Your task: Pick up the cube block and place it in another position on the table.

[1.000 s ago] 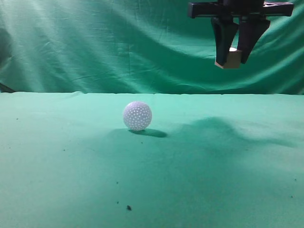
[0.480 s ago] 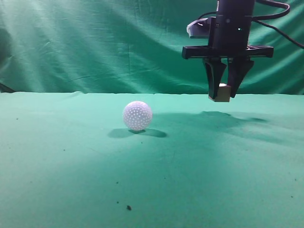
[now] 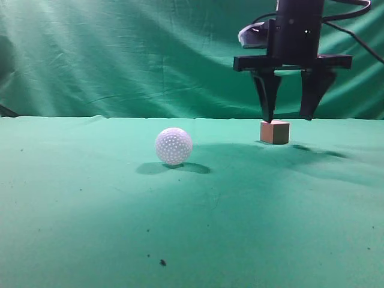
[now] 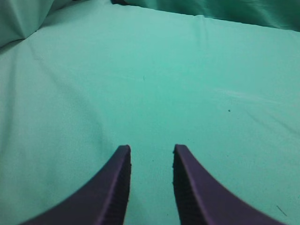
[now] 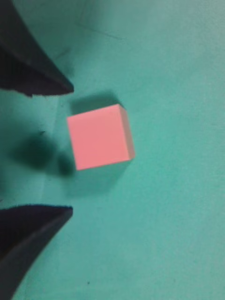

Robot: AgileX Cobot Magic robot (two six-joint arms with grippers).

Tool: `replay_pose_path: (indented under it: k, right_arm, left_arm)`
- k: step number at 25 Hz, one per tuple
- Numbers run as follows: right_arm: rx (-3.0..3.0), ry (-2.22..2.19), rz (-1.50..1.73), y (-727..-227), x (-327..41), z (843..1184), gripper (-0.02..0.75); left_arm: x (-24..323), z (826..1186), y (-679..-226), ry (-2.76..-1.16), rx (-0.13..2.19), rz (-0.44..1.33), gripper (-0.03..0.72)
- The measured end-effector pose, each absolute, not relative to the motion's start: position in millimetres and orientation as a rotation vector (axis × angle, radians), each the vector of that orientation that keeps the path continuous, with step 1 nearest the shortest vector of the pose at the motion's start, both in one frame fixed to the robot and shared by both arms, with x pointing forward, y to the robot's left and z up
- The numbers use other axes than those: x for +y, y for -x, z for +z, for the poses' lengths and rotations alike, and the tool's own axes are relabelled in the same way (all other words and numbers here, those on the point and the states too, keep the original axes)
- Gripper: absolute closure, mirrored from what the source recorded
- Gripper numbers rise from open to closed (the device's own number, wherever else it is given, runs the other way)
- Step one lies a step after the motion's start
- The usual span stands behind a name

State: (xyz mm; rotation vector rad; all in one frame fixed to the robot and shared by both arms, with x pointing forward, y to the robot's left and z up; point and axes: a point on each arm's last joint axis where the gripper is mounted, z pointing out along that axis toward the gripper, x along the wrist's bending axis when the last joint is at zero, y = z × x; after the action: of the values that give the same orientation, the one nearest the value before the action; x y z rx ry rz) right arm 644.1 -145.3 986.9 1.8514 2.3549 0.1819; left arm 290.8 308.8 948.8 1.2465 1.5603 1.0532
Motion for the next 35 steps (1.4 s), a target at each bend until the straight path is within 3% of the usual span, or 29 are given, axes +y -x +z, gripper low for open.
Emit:
replay_pose_path:
  k: [1, 2, 5, 8, 13, 25, 35]
  right_arm:
    - [2.354, -1.846, 0.188, -639, -147, 1000, 0.583]
    - [2.350, -1.844, 0.197, -635, -149, 1011, 0.638]
    - [2.327, -1.826, 0.253, -616, -157, 1054, 0.738]
    - [2.296, -1.804, 0.351, -586, -167, 1092, 0.738]
    - [2.248, -1.811, 0.491, -523, -189, 1119, 0.738]
    - [2.143, -1.783, 0.859, -396, -229, 1097, 0.738]
    - [2.194, -1.653, 0.793, -363, -245, 1107, 0.738]
  left_arm:
    - [309, 949, -291, -1.246, 1.560, 1.053, 0.426]
    - [309, 949, -291, -1.246, 1.560, 1.053, 0.426]
    - [309, 949, -291, -1.246, 1.560, 1.053, 0.426]
    - [309, 949, -291, -1.246, 1.560, 1.053, 0.426]
    - [309, 949, -291, -1.246, 1.560, 1.053, 0.426]
    - [309, 949, -291, -1.246, 1.560, 1.053, 0.426]
    - [309, 949, -291, -1.246, 1.560, 1.053, 0.426]
